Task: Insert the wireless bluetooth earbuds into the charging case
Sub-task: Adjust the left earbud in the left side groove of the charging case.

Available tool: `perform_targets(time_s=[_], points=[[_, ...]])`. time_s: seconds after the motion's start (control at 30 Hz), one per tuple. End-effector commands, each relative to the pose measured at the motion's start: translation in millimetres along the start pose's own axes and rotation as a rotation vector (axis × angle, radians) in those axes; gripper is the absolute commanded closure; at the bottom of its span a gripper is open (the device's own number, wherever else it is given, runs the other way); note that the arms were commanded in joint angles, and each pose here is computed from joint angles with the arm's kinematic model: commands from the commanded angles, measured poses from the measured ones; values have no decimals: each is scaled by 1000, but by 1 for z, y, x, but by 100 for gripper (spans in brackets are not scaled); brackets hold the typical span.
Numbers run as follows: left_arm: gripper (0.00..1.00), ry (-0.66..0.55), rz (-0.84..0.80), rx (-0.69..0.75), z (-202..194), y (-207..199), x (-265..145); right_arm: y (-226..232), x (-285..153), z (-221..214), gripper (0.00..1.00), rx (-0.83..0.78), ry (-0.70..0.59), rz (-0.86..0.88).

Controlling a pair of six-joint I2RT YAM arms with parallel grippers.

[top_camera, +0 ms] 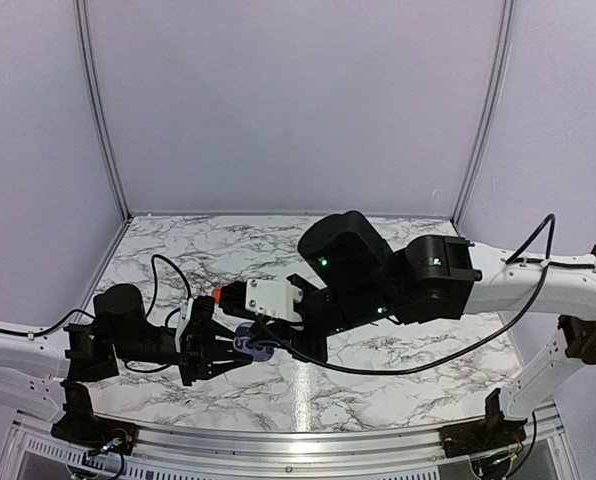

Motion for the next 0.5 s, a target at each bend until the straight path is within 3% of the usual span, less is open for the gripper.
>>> perform_targets(time_s=[0.0,0.47], points=[[100,-66,7,35,13,2,0,-4,-14,11,82,14,-62,-3],[100,-72,5,37,14,2,-1,-5,1,-2,87,17,-2,0]])
Point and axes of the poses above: each gripper's point midway between its finger pads, its own x axis out along the fingers, its own y axis along the line the jaws close on, z = x × y, the point moved 10 cm from there along -x, back along the fingers, and after that the axes turned 12 degrees about x, right-handed, at the moved point
